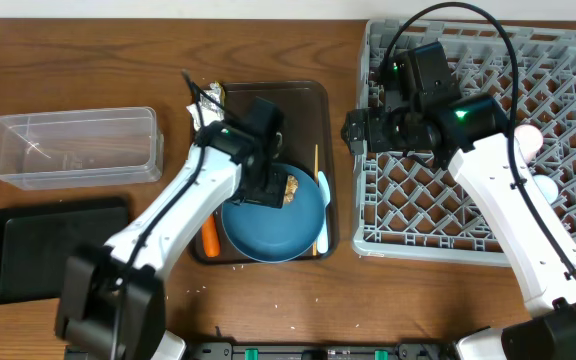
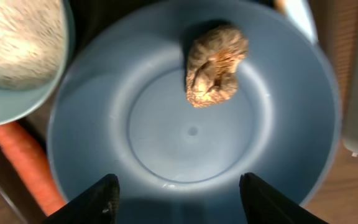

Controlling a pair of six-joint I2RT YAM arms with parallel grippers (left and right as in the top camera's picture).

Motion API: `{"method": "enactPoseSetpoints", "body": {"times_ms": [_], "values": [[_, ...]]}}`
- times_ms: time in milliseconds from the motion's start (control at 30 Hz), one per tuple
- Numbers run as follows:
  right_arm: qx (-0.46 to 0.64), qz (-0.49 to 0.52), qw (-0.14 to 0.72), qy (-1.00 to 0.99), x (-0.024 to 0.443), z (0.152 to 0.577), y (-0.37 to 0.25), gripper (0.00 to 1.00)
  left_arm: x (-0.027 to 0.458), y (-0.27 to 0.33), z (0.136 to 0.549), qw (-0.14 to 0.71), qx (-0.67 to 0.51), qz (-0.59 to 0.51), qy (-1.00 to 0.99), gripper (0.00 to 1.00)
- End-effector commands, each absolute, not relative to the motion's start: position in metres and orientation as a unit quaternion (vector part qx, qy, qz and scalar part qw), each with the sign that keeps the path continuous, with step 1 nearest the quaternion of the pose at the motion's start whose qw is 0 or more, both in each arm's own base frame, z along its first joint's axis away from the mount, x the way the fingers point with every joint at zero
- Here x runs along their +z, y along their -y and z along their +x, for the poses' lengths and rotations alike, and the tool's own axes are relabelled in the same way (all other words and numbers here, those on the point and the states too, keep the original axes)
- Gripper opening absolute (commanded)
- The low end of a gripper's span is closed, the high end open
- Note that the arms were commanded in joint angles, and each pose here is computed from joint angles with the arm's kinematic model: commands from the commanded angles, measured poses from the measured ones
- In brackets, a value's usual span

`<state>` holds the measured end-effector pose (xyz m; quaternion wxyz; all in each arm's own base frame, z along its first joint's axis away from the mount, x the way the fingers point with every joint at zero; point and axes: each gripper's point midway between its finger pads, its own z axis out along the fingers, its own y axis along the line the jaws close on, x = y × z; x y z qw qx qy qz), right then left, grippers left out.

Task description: Sort waste into correct bins and load items into the dishwasher rack

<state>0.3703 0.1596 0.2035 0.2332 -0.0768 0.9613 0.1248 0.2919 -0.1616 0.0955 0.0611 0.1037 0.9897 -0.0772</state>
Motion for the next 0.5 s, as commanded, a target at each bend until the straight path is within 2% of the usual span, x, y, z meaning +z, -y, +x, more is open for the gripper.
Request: {"method": "enactPoseSetpoints", "body": {"times_ms": [0, 233, 467], "values": [[0.119, -0.067, 0.234, -0.963, 0.202, 0.372, -0.154, 0.99, 0.111, 0.156, 0.289, 0.082, -0.074, 0.114, -0.987, 0.64], [0.117, -0.067, 0.231, -0.964, 0.201, 0.37, -0.154, 0.99, 0.104, 0.102, 0.283, 0.049, 0.005, 0.014, -0.999, 0.64], [0.118, -0.067, 0.231, -0.963, 0.201, 0.37, -0.154, 0.99, 0.08, 0.083, 0.265, -0.012, -0.058, -0.046, -0.997, 0.64]]}}
